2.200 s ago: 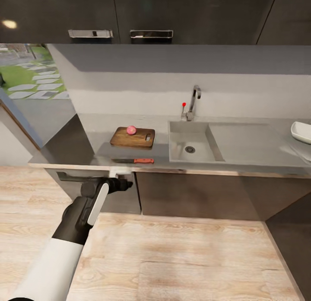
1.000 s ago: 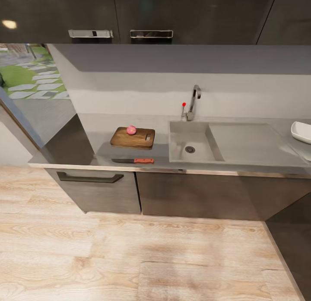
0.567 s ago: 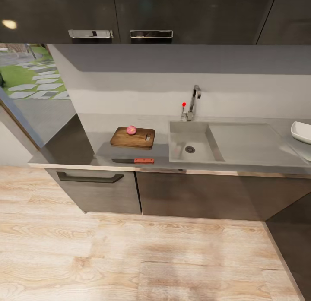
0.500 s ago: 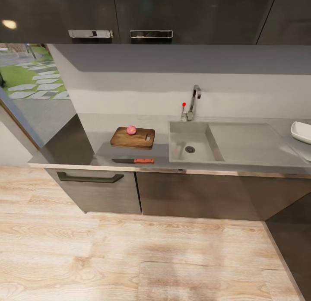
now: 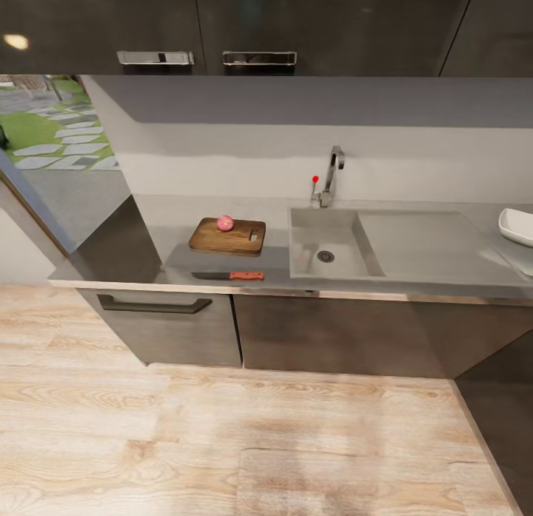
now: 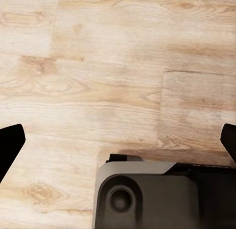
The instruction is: In the kitchen, take the Vidalia onion out of the sink, dice it on the chopping board with the paring knife, put the diced onion into the bowl on the countertop, then place both the paring knife and the chopping board into the sink.
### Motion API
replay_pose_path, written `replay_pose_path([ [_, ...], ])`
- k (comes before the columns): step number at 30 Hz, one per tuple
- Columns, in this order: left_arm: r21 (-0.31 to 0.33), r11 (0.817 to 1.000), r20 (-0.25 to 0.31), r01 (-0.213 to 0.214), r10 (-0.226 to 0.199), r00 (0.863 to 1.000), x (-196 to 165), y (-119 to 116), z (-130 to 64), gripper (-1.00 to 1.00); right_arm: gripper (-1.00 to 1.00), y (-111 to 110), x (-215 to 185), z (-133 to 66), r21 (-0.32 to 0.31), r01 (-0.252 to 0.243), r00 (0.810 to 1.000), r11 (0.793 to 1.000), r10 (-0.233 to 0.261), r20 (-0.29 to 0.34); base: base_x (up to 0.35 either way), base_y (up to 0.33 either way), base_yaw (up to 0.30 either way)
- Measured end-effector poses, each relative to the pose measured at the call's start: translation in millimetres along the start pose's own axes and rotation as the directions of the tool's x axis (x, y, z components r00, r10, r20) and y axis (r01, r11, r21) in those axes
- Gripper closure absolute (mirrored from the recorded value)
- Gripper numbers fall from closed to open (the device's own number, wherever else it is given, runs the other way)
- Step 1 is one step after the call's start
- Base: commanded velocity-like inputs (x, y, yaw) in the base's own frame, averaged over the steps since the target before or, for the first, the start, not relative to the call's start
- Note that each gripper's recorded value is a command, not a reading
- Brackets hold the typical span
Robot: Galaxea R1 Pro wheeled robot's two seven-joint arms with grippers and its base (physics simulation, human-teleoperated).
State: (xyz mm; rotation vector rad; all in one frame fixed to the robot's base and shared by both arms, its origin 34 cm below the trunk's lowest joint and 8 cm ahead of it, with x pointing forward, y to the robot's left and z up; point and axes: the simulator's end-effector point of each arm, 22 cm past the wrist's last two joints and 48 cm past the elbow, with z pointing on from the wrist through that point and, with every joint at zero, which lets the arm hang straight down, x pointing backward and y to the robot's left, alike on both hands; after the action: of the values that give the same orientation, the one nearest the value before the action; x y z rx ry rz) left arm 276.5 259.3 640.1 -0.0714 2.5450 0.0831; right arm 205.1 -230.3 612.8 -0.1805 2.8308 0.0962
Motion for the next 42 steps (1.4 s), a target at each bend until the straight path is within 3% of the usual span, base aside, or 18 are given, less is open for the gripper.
replay_pose_path([
  [34,0.001,1.0,-0.008,-0.001,0.001,1.0,3,-1,-1.1,-1.0,-1.0,8,-3,0.7,-0.01,-0.008,1.0,1.0,0.008,0.006,0.0,0.0,0.0],
  [42,-0.002,1.0,-0.03,-0.006,0.006,1.0,13,1,-4.7,-1.0,-1.0,4,3,1.0,0.0,-0.004,1.0,1.0,0.004,-0.021,0.0,0.0,0.0],
])
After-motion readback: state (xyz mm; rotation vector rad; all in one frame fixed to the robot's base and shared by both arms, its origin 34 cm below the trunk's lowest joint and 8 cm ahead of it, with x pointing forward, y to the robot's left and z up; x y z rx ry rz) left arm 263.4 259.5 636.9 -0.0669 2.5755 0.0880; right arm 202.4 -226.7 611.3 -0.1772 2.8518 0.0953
